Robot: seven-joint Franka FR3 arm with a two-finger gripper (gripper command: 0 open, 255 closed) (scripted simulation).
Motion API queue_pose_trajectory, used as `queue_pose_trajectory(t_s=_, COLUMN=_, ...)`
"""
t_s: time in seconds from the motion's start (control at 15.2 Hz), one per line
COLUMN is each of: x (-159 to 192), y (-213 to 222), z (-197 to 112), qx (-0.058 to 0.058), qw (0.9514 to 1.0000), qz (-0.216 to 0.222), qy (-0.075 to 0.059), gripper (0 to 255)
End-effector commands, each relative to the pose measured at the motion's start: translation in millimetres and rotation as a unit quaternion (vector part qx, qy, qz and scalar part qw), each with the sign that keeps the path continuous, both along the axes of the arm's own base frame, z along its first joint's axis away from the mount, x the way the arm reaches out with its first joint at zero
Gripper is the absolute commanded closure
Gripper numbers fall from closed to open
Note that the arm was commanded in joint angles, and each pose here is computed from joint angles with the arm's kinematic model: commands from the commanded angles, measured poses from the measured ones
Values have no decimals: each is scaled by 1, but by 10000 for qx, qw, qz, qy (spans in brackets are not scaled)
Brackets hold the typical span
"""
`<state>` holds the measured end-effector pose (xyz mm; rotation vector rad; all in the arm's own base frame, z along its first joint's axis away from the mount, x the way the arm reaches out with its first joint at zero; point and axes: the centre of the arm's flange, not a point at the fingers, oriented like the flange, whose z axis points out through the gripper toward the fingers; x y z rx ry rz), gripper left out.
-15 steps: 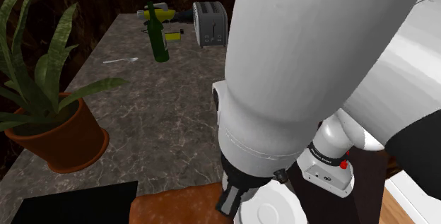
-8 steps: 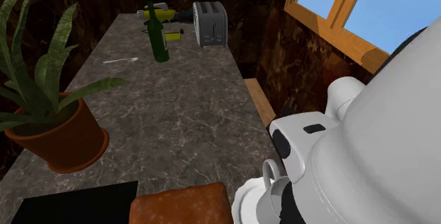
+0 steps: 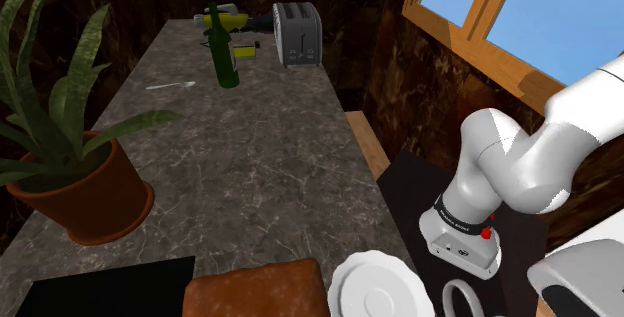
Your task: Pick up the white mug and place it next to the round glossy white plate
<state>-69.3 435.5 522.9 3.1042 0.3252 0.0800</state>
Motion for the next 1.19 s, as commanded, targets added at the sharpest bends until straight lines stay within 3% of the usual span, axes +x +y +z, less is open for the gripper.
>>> queue_pose_trajectory(t_s=0.0, x=-27, y=0, z=3, qx=-1, qw=10000, qz=-6, qy=0, gripper=255)
queue_pose_trajectory(t_s=0.2, x=-72, y=0, z=3, qx=-1, qw=10000, qz=-6, qy=0, gripper=255)
queue_pose_trajectory(t_s=1.12, x=-72, y=0, z=-71, qx=-1, qw=10000, qz=-6, qy=0, gripper=255)
